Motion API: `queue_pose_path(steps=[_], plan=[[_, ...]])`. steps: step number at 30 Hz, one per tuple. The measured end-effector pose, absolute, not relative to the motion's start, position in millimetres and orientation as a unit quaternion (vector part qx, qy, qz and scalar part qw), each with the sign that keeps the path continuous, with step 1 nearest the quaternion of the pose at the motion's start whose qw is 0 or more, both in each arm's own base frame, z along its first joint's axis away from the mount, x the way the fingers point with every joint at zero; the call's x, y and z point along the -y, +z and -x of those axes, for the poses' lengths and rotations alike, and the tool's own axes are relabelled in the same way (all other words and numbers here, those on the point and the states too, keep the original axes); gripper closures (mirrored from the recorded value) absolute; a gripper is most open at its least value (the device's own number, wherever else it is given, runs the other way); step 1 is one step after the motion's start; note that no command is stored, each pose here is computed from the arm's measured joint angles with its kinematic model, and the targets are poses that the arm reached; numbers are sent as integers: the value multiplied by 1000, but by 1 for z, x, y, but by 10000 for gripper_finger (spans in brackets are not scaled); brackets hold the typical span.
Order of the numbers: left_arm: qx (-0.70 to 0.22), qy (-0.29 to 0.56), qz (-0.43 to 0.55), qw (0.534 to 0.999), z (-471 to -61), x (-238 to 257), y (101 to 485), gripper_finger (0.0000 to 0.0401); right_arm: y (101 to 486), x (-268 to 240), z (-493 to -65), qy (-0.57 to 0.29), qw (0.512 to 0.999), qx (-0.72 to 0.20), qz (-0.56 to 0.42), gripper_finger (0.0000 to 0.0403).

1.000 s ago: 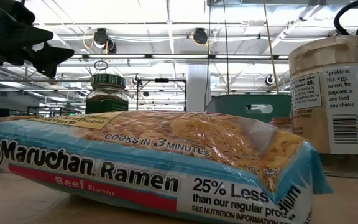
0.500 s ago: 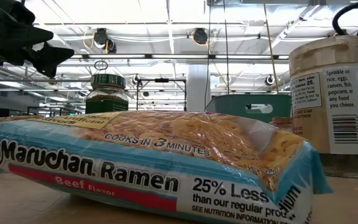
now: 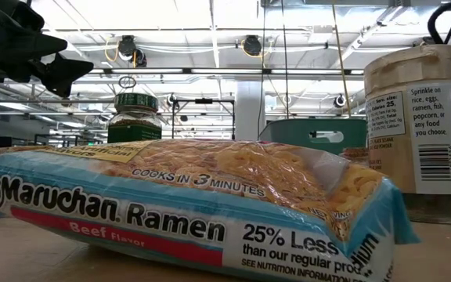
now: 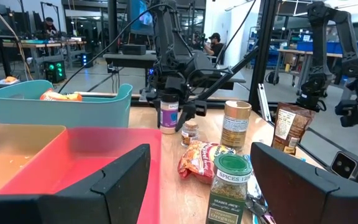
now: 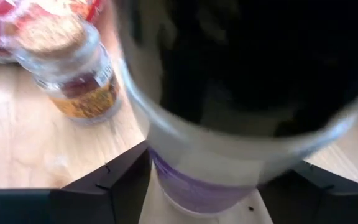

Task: Pick & Place Food Item
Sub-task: Put the purple spice bottle into the orange bin

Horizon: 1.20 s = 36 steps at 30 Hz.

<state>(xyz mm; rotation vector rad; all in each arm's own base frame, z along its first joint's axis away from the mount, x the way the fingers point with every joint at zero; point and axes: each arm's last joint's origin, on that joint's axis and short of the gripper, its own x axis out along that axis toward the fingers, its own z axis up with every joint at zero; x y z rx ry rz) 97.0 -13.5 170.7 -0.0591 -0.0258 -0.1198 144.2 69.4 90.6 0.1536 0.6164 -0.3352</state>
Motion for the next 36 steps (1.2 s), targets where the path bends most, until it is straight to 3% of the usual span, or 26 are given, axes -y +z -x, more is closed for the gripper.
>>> queue_pose_path(steps=[9,18,25,36], plan=[[13,-60,30,998,-97,14,171,118,96,-73,-150,-146,948,-272,-79,226],[13,-60,30,998,-97,13,171,118,141,-76,-161,-122,986,-113,-24,228],[13,-60,29,998,-97,14,171,118,185,-67,-171,-102,993,19,-55,228],[14,-60,30,998,-97,14,171,118,234,-52,-227,-7,997,-76,-26,229]])
